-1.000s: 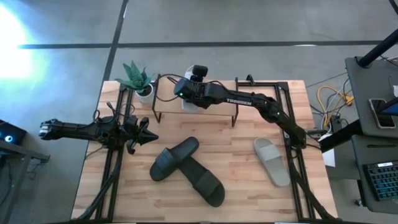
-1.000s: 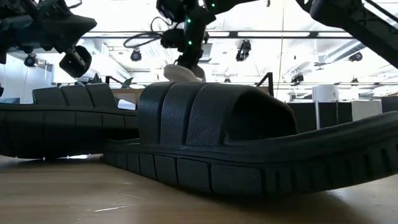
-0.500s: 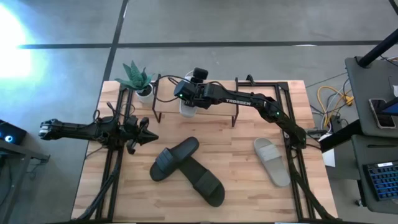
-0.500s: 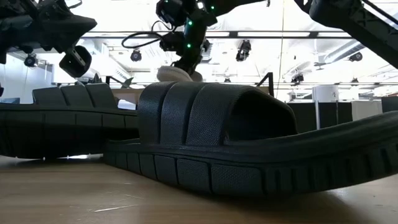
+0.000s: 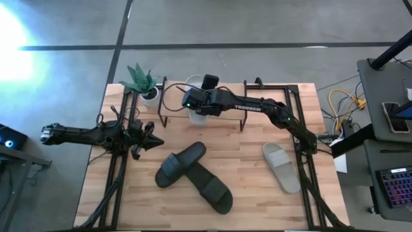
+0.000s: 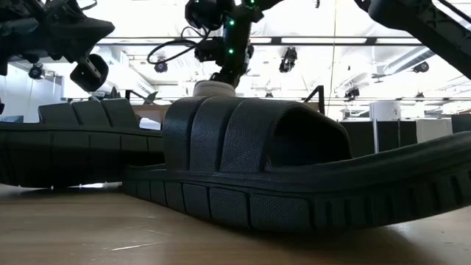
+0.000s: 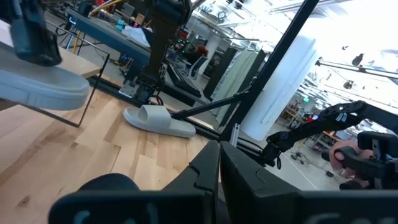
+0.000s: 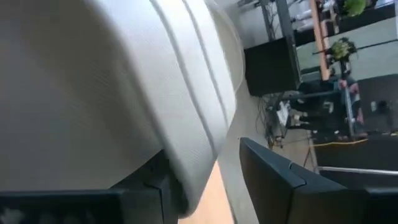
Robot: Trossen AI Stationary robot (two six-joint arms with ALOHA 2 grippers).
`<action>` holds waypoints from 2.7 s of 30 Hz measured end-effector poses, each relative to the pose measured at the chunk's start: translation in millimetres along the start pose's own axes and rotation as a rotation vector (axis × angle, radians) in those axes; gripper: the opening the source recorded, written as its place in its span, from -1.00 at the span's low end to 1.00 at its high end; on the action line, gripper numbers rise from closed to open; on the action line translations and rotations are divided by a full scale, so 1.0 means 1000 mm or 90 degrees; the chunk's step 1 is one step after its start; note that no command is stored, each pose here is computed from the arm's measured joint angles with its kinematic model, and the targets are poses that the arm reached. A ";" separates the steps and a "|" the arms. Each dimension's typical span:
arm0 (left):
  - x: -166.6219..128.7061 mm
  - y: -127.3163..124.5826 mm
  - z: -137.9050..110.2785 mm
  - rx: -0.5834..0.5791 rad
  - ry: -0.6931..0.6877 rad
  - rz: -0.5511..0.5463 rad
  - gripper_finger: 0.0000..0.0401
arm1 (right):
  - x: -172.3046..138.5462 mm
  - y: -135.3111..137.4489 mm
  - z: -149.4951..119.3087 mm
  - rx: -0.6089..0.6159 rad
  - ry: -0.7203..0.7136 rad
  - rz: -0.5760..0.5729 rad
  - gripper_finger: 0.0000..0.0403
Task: Pick and place slides into the shelf
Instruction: Put the left gray slide on the shelf, then put the gray slide on the shelf
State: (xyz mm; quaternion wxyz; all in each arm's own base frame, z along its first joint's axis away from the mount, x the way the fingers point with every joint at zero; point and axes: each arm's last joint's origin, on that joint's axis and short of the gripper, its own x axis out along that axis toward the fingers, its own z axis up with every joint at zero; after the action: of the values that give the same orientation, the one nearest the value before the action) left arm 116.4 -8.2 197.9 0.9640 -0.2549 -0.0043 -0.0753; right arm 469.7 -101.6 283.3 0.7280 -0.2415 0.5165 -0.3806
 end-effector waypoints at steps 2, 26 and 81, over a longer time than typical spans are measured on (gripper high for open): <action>0.000 0.000 0.000 0.000 0.000 0.000 -1.00 | -0.007 0.000 0.000 0.003 -0.005 0.004 -0.28; 0.000 -0.004 0.007 -0.121 -0.042 -0.027 -1.00 | -0.169 -0.089 -0.083 0.443 0.065 0.257 -0.31; 0.004 0.000 0.003 -0.114 -0.032 0.008 -1.00 | -0.197 0.134 -0.337 -0.169 0.238 0.326 0.38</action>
State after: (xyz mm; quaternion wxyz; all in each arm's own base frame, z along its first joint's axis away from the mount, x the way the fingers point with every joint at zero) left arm 120.0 -7.3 201.3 0.9375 -0.3416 -0.0205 -0.0631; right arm 160.5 150.6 177.6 0.6551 -0.1229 0.7298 -0.1522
